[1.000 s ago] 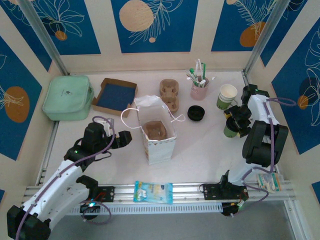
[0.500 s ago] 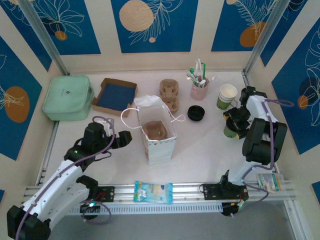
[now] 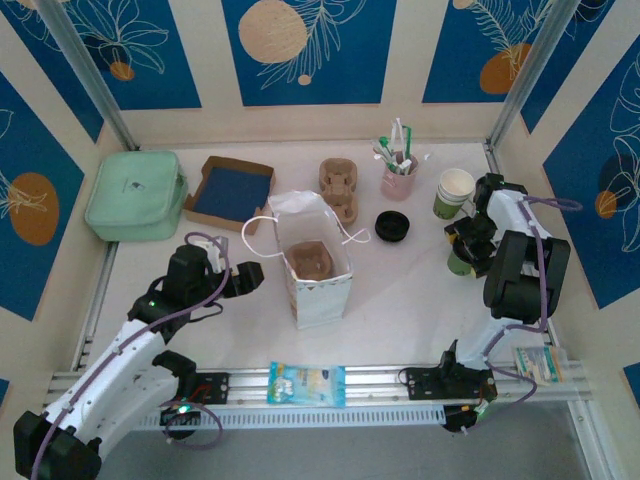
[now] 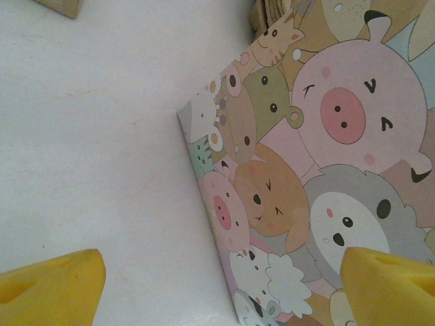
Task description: Pack the takeout coffee
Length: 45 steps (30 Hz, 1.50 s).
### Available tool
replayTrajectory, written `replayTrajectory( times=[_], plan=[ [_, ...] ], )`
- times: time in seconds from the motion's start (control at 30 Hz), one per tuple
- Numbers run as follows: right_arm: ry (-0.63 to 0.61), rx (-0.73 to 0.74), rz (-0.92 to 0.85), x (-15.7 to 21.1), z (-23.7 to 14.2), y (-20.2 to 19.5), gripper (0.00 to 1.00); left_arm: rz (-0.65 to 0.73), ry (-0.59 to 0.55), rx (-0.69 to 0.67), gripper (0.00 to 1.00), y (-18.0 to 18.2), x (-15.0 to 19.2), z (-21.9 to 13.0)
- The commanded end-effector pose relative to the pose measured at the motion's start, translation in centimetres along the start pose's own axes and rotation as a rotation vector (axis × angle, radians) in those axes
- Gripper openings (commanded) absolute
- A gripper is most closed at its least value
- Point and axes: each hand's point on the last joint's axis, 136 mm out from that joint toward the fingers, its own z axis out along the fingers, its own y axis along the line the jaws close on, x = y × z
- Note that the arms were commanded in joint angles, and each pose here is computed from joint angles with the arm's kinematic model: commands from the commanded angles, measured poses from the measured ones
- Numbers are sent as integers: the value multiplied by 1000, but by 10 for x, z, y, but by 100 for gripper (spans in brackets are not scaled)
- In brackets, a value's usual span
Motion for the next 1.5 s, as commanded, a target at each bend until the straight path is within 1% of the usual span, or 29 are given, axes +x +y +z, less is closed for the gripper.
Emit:
replayTrajectory(
  times=[0.0, 0.27, 0.43, 0.5, 0.63, 0.8, 1.0, 1.23, 1.47],
  plan=[
    [22, 59, 15, 6, 16, -8, 94, -12, -16, -10, 89, 1, -4, -5],
    [21, 70, 0, 10, 26, -9, 82, -10, -21, -14, 89, 0, -5, -8],
    [5, 72, -31, 13, 27, -8, 72, 0, -29, -15, 89, -2, -8, -12],
    [-3, 66, -56, 15, 25, -6, 67, 2, -32, -17, 89, -3, -9, -14],
    [10, 30, -118, 20, 22, 1, 62, 4, -34, -17, 89, -3, -10, -15],
    [-49, 6, -186, 22, 11, 3, 59, 7, -41, -12, 89, -6, -12, -18],
    [-104, -29, -252, 25, -5, 7, 49, 10, -42, -12, 89, -7, -13, -18],
    [-132, -34, -354, 36, -22, 13, 47, 13, -47, -15, 89, -7, -14, -21],
    [-161, -106, -518, 59, -59, 28, 47, 23, -55, -14, 89, -10, -18, -24]
  ],
)
